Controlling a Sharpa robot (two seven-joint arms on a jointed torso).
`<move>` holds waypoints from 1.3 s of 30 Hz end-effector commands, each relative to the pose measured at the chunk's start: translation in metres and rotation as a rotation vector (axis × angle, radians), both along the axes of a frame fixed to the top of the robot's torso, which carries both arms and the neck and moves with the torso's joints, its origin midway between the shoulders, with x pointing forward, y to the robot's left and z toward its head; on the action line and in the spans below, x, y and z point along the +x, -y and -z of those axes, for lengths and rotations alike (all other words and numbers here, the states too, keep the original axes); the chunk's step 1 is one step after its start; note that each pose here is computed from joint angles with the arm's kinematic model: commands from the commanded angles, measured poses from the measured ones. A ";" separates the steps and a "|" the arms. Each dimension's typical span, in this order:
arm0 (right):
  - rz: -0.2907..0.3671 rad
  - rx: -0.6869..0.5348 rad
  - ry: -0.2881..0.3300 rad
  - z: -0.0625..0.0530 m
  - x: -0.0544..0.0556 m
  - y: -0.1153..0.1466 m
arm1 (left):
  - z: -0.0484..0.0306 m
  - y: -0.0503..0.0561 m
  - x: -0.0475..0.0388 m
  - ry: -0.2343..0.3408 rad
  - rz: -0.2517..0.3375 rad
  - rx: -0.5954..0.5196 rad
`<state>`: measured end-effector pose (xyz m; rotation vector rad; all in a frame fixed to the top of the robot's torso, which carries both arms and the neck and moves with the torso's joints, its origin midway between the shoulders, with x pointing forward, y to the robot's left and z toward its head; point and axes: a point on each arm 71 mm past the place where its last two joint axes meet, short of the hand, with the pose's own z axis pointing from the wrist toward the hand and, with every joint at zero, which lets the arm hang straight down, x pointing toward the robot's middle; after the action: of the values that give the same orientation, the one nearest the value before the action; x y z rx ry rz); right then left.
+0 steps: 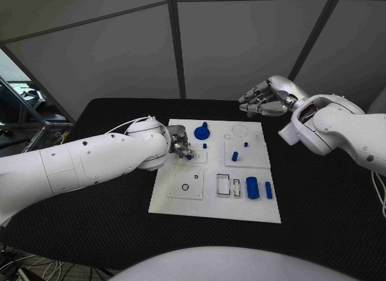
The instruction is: Assemble the parts on the task board
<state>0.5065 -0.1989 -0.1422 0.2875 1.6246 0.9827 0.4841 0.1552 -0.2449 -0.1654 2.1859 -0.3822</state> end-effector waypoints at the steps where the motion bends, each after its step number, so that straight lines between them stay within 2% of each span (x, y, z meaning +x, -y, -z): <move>1: -0.009 0.002 0.011 -0.002 0.000 0.000 | -0.0056 0.000 0.0006 0.054 -0.020 -0.042; 10: -0.007 0.001 0.012 -0.002 0.000 0.002 | -0.0103 -0.001 -0.0022 0.143 -0.032 -0.093; 16: -0.007 0.001 0.012 -0.002 0.000 0.002 | -0.0078 0.000 -0.0043 0.174 -0.035 -0.110; 28: -0.007 0.001 0.012 -0.002 0.000 0.002 | -0.0010 0.003 -0.0030 0.228 -0.016 -0.088; 33: -0.009 0.001 0.011 -0.002 0.000 0.001 | 0.0015 0.003 -0.0027 0.233 -0.002 -0.068; 39: -0.010 0.000 0.009 -0.002 0.000 0.000 | 0.0043 0.003 -0.0030 0.208 0.014 -0.042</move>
<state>0.5067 -0.2007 -0.1422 0.2878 1.6233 0.9803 0.4810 0.1540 -0.2501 -0.1742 1.9779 -0.4373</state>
